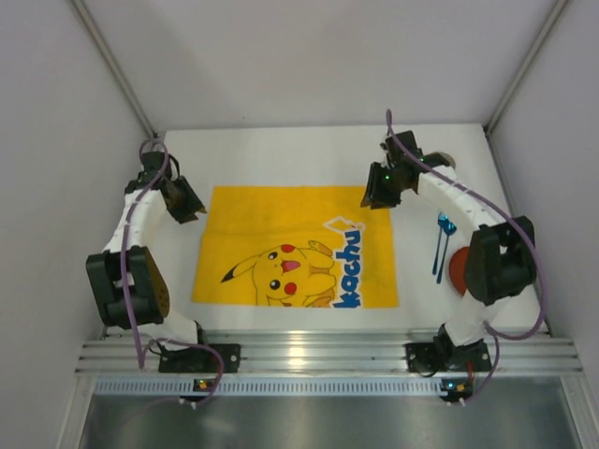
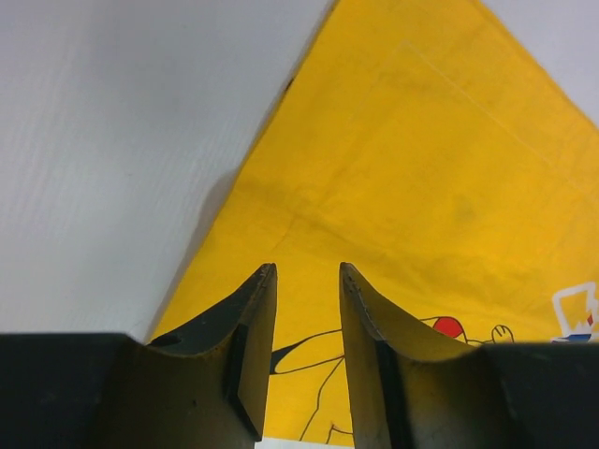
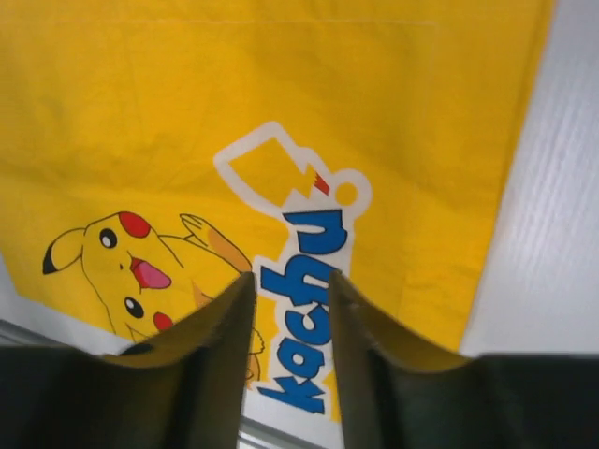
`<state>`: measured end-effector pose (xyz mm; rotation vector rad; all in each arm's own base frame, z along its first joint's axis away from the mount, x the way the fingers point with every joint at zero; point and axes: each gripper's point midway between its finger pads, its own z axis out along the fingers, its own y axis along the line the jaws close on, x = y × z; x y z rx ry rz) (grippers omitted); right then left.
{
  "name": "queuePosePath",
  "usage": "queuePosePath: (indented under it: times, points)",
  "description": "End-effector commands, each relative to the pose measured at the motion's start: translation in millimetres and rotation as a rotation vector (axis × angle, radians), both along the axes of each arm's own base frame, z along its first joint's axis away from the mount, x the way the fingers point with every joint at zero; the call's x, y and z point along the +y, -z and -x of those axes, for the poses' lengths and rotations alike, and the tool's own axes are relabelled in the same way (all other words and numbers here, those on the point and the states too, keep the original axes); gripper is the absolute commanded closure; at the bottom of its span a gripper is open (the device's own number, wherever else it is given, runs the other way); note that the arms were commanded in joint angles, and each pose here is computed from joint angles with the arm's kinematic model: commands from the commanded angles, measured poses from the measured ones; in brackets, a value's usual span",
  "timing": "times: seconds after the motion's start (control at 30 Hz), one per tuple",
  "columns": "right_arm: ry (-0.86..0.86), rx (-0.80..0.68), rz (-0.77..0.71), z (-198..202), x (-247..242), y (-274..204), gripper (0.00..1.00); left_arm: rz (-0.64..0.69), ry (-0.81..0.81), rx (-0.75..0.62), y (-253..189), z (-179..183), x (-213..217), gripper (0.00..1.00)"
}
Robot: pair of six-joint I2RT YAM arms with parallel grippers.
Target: Set the dinner table for one person
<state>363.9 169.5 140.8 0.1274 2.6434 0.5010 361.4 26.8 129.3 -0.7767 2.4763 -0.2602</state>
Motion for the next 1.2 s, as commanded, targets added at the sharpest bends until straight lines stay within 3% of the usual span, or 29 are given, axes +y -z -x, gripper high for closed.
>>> queuePosePath:
  times: [0.0, 0.07, 0.17, 0.37, 0.73, 1.1, 1.17]
  points:
    - [-0.044, 0.068, -0.083, -19, 30, 33, 0.71, 0.055, 0.023, -0.020, 5, -19, -26, 0.62]
    - [-0.052, 0.078, -0.082, -30, 35, 42, 0.88, 0.070, 0.023, 0.000, 14, -25, -34, 0.62]
    - [-0.066, 0.135, -0.047, -40, 35, 70, 1.00, 0.087, 0.043, -0.013, 13, -49, -49, 0.63]
    - [-0.070, 0.174, -0.030, -50, 35, 91, 1.00, 0.085, 0.061, 0.073, 51, -85, -72, 0.66]
    - [0.013, 0.237, -0.048, -91, 31, 113, 1.00, 0.071, 0.065, 0.222, 113, -94, -88, 0.67]
    - [0.031, 0.188, -0.090, -125, 28, 99, 1.00, 0.058, 0.098, 0.185, 100, -137, -89, 0.67]
    - [0.002, 0.142, -0.120, -131, 34, 80, 0.94, 0.067, 0.089, 0.160, 87, -139, -90, 0.67]
